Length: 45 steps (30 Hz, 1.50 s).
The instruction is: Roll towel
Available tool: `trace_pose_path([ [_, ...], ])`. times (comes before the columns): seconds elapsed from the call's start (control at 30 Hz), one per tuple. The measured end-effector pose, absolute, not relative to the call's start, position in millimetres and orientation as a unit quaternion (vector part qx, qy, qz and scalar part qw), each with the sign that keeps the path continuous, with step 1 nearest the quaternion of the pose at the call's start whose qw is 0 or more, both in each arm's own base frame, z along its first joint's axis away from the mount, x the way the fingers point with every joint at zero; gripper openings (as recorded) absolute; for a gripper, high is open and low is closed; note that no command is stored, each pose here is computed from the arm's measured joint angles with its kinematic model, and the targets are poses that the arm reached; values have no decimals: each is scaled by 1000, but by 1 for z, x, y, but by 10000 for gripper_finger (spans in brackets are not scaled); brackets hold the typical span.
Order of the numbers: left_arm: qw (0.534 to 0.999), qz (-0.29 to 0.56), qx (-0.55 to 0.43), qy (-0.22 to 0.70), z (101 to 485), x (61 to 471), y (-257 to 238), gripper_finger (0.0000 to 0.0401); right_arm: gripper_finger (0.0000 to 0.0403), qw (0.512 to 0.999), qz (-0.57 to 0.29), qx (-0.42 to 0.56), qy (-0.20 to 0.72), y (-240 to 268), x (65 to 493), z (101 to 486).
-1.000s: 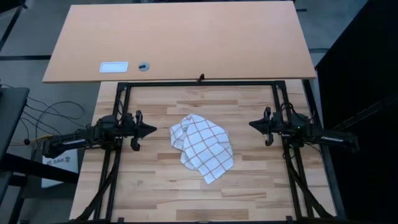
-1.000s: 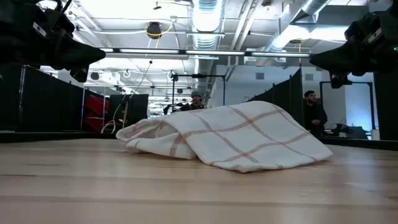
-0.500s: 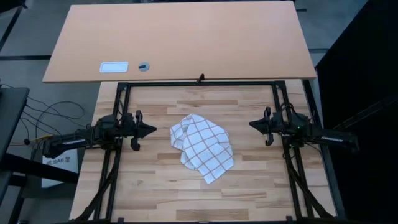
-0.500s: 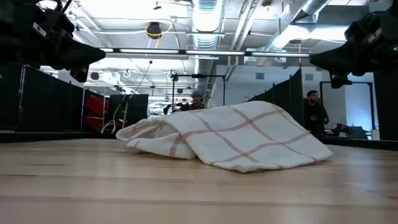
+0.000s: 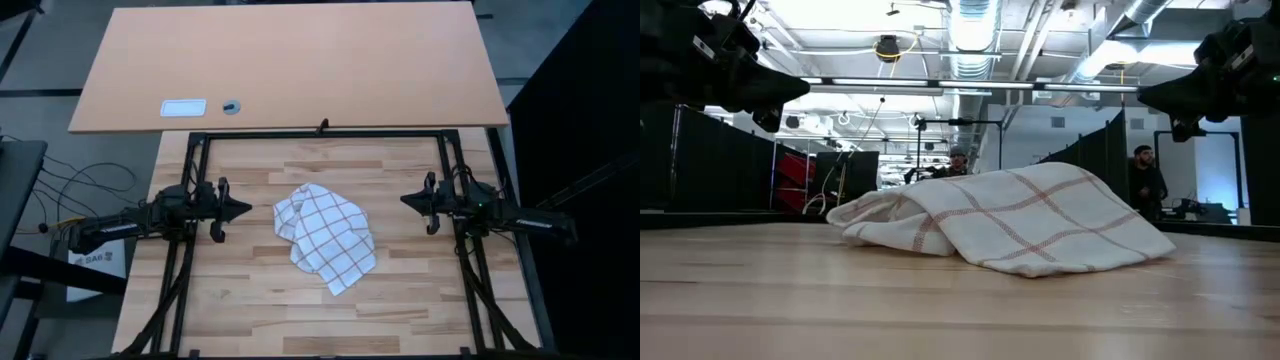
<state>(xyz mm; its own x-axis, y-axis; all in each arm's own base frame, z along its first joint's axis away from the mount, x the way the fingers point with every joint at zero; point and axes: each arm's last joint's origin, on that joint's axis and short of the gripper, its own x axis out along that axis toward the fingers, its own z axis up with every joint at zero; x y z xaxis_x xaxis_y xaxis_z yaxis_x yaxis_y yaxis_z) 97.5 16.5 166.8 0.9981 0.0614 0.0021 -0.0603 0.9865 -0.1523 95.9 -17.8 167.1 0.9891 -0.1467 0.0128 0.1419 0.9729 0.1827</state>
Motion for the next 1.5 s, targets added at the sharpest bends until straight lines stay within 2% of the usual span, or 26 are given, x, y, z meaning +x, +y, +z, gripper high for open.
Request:
trace_pose_path([
  [0.43,996,30,-88,-11,169,97,16,0,0,994,-76,75,-14,-18,96,167],
  [0.6,984,61,-164,-34,174,96,18,0,0,981,-64,176,-52,-18,96,173],
  [0.77,978,79,-184,-53,178,96,20,0,0,943,-47,299,-137,-19,94,189],
  [0.87,976,95,-185,-57,178,96,20,0,0,939,8,309,-152,-16,97,204],
  [0.97,976,99,-186,-57,178,96,21,0,0,944,45,282,-162,-11,105,236],
  [1.07,976,99,-186,-57,178,96,21,0,0,962,67,242,-108,-2,129,267],
  [1.2,976,99,-186,-58,179,95,21,0,0,984,89,151,23,16,179,300],
  [1.3,978,99,-177,-57,179,95,21,0,0,986,99,66,114,27,221,306],
  [1.4,980,97,-166,-56,179,95,20,0,0,982,87,63,156,27,262,312],
  [1.5,982,98,-150,-55,180,95,20,0,8,960,77,61,261,19,301,307],
])
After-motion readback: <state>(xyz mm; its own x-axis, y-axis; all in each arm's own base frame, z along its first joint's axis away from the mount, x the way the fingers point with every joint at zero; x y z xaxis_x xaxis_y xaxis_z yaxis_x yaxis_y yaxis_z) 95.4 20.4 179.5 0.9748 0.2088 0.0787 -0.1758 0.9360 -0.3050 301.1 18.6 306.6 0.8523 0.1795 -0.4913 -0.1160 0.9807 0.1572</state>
